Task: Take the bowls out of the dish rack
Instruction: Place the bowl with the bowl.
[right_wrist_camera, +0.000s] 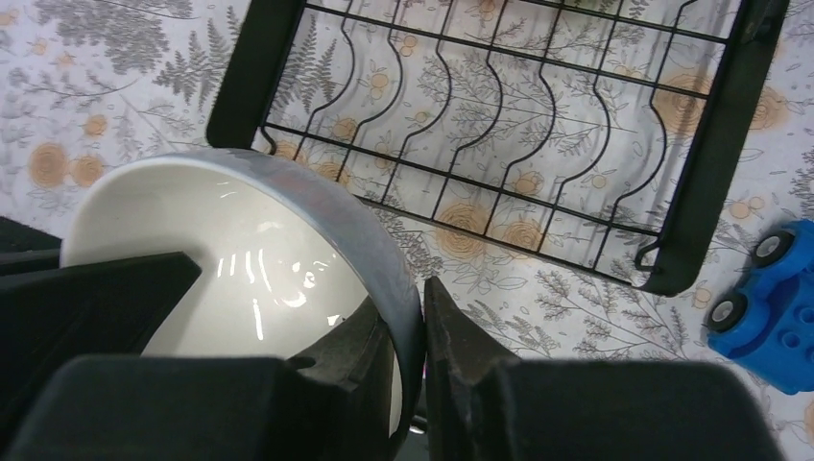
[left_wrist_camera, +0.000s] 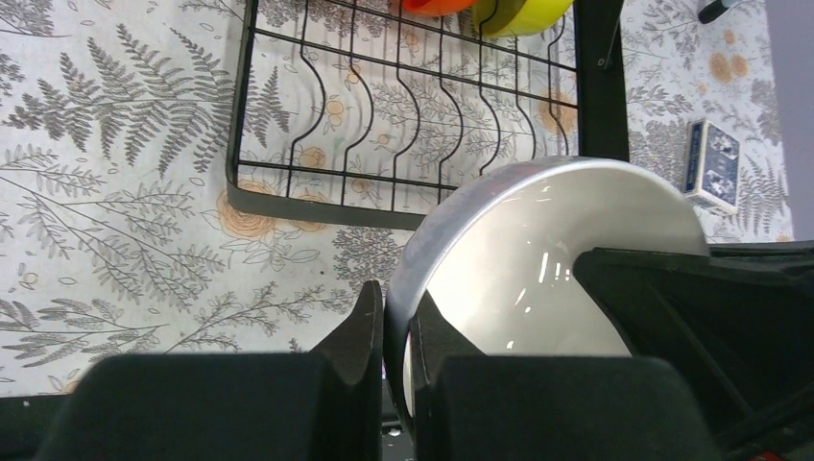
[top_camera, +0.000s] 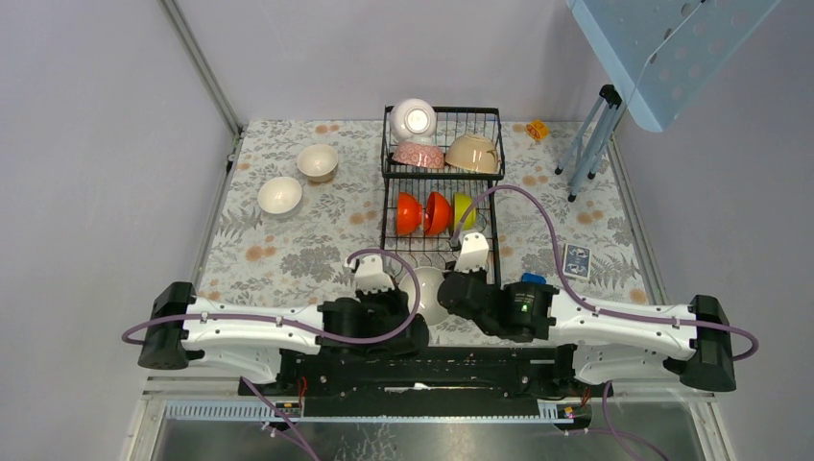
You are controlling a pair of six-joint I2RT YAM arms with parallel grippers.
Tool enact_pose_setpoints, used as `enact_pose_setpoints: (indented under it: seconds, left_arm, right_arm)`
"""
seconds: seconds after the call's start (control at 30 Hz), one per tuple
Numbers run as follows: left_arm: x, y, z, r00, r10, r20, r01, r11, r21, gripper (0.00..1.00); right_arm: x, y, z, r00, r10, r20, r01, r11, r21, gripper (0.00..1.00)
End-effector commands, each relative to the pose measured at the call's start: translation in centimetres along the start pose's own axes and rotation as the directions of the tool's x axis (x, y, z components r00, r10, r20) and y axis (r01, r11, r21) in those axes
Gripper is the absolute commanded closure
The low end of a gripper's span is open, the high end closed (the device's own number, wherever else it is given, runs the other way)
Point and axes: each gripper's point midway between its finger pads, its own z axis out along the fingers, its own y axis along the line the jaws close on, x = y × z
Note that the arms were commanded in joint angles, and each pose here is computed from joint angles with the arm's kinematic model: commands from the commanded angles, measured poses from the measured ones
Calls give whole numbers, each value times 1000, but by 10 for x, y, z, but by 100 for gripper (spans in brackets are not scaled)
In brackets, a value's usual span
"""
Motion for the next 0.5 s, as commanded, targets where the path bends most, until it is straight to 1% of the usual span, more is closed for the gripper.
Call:
enact_pose_setpoints:
  seconds: [0.0,0.03,0.1,0.2,0.27,0.3,0.47]
  left_arm:
    - [-23,-24,-12,997,-79,18,77,993,92,100]
    - [-25,-25,-13,996,-84,21,81,991,102,100]
    - [-30,-27,-15,995,-96,22,93,988,122,100]
    - [-37,-27,-17,993,-113,22,109,984,143,100]
    - [-43,-27,-18,992,-126,27,121,981,152,100]
    - [-45,-26,-18,991,-128,31,122,981,154,100]
    - [-65,-20,-18,989,-136,62,126,981,145,100]
  right_arm:
    - [-29,27,-16,992,109,60,-100,984,-146,73]
    - [-29,27,-17,992,108,60,-98,983,-153,68]
    - [-29,29,-19,993,104,59,-92,981,-168,60]
    - [-29,28,-21,993,98,59,-86,980,-181,54]
    - [-29,29,-22,994,95,57,-83,978,-189,47]
    - [-29,30,-23,994,92,56,-80,978,-192,42]
    - [-35,30,-32,995,89,54,-75,973,-217,14]
